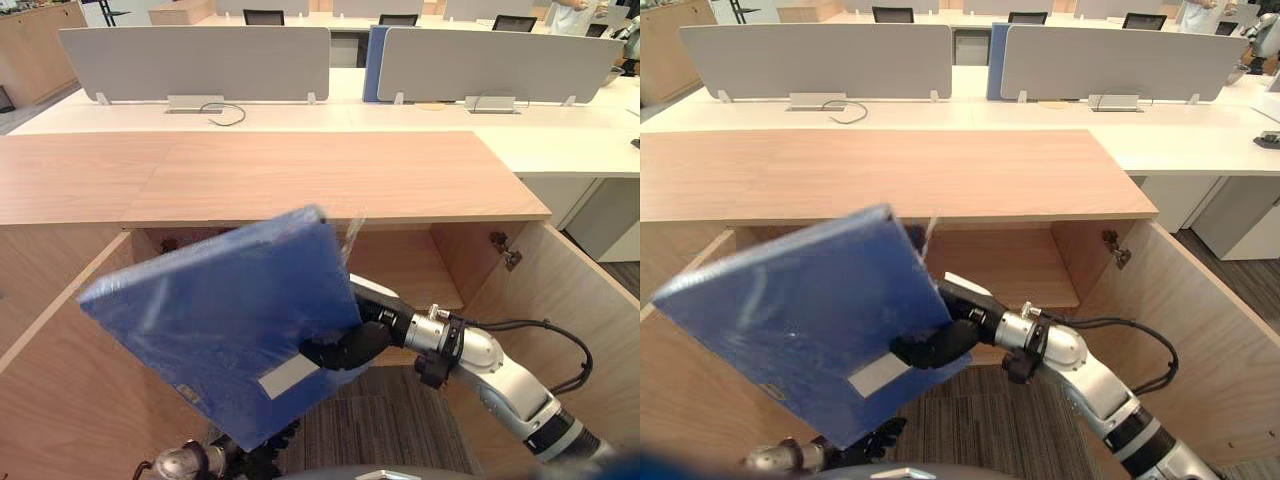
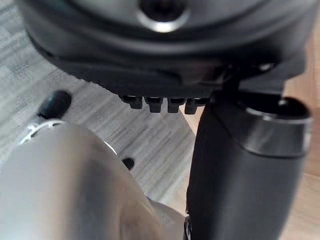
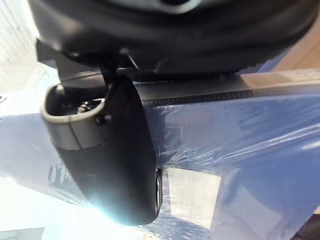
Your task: Walk over to the cabinet, pick up the folder, carry it to the office cabinet, place the folder inside the office cabinet, then close the office cabinet door
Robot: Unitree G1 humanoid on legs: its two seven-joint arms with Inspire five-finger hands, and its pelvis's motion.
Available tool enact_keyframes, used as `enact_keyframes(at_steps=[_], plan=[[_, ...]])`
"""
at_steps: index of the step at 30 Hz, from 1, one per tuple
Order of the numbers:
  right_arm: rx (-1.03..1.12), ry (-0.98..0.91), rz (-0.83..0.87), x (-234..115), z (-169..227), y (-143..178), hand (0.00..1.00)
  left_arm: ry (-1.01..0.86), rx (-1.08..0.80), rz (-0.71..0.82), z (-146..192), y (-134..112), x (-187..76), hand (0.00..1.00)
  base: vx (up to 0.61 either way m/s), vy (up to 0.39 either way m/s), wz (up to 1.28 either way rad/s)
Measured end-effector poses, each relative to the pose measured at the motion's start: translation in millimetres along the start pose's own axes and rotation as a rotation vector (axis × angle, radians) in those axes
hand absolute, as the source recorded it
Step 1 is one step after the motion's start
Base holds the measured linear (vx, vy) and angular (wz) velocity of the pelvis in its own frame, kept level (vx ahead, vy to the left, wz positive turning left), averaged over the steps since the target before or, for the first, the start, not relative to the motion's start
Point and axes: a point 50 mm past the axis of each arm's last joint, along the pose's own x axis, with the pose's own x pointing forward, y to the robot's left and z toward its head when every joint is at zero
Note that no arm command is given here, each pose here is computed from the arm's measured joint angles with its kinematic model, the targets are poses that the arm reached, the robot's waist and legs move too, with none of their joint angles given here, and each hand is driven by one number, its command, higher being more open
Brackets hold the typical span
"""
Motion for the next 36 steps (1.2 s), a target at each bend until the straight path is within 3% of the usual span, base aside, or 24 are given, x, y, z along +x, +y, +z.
enact_keyframes(at_steps=[2, 7, 14, 17, 21, 24, 30, 36], plan=[[-0.061, 0.065, -0.022, 1, -14, 3, 0.0, 0.054, -0.048, 0.091, -10, 1, 4, 1.0, 0.0, 0.0, 0.0], [-0.358, 0.435, -0.028, -15, -79, 2, 0.0, 0.163, -0.266, 0.338, -38, -2, 3, 1.0, 0.01, 0.001, 0.07], [-0.374, 0.747, -0.018, -35, -131, -5, 0.0, 0.15, -0.63, 0.39, -56, -25, 2, 1.0, 0.01, 0.003, 0.18], [-0.183, 0.775, -0.211, -32, -142, -20, 0.0, 0.131, -0.701, 0.386, -55, -31, 6, 1.0, 0.01, -0.008, 0.16], [0.27, 0.652, -0.614, -30, -144, -50, 0.0, 0.104, -0.771, 0.37, -50, -37, 10, 1.0, 0.02, 0.0, 0.16], [0.763, 0.353, -0.914, -17, -133, -69, 0.0, 0.076, -0.804, 0.376, -45, -37, 12, 1.0, 0.03, 0.001, 0.13], [1.402, -0.232, -1.159, 5, -97, -111, 0.0, 0.023, -0.799, 0.389, -31, -34, 17, 1.0, 0.0, 0.009, 0.16], [1.607, -0.53, -1.262, 1, -69, -146, 0.0, -0.041, -0.749, 0.398, -13, -27, 20, 1.0, -0.05, 0.009, 0.17]])
